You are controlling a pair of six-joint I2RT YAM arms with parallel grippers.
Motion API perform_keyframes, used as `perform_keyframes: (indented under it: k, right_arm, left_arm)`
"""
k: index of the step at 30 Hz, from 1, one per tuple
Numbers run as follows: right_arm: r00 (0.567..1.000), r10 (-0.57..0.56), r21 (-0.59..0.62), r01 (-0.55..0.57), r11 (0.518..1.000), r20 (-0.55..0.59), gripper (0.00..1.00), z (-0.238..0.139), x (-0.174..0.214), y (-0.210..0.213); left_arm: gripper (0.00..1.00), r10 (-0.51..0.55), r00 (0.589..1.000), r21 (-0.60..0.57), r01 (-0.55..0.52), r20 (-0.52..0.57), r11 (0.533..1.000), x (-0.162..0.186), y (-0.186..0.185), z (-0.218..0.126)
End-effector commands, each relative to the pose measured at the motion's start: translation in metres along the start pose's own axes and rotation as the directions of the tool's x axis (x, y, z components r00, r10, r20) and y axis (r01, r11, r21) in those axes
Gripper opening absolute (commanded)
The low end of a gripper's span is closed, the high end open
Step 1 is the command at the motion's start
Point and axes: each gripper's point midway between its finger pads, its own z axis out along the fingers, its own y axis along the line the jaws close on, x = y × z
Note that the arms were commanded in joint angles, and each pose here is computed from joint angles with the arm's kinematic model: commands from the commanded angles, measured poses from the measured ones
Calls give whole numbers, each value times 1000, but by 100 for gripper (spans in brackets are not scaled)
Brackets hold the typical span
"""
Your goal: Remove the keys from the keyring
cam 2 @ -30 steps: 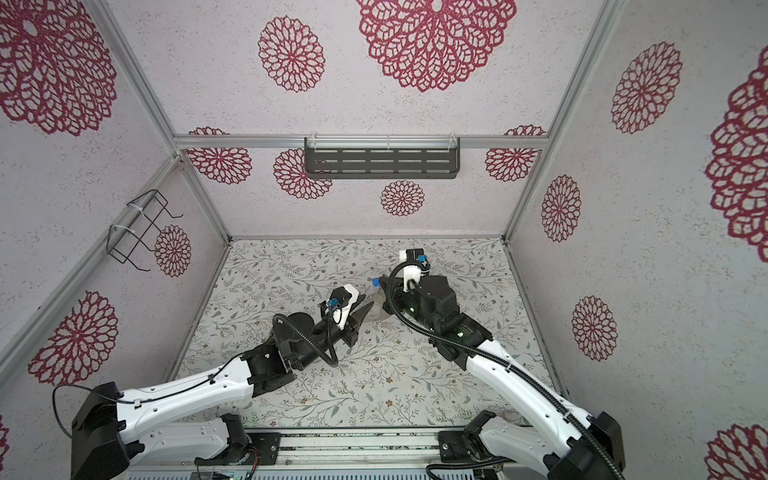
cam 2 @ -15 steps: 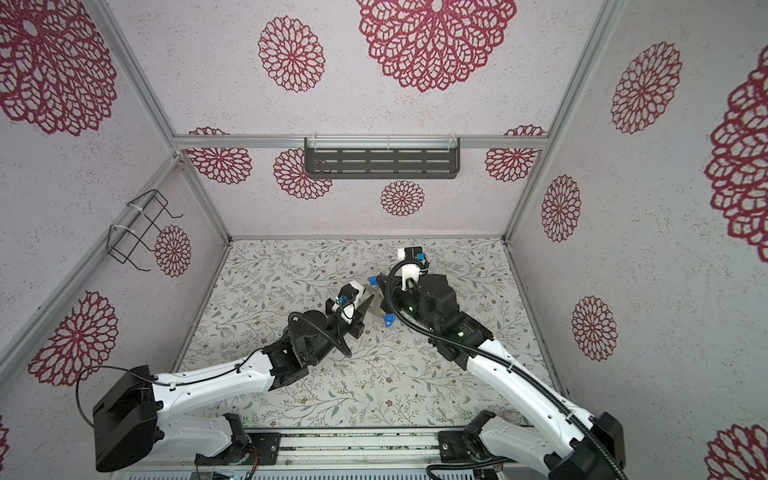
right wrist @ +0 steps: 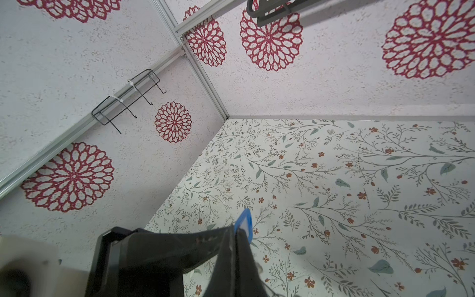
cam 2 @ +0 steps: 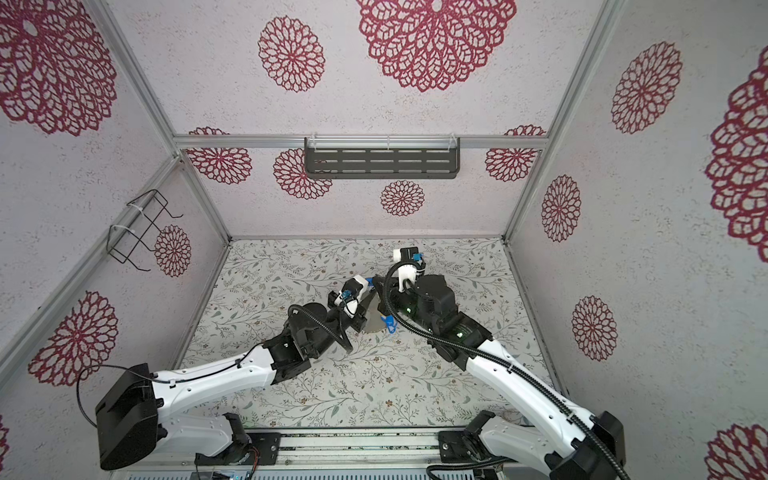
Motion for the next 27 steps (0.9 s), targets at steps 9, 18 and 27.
perform_keyframes:
  k: [9, 18, 27]
  right_arm:
    - [996, -27, -67, 33, 997, 83, 0, -8, -32, 25]
    - [998, -37, -7, 38, 999, 60, 0, -6, -30, 15]
    - [997, -37, 28, 35, 999, 62, 0, -9, -32, 10]
  left_arm:
    - [9, 3, 1000, -22, -3, -25, 1000, 0, 15, -2]
    - [0, -38, 999, -32, 37, -26, 999, -7, 23, -14]
    - [39, -15, 992, 57, 23, -128, 998, 17, 20, -36]
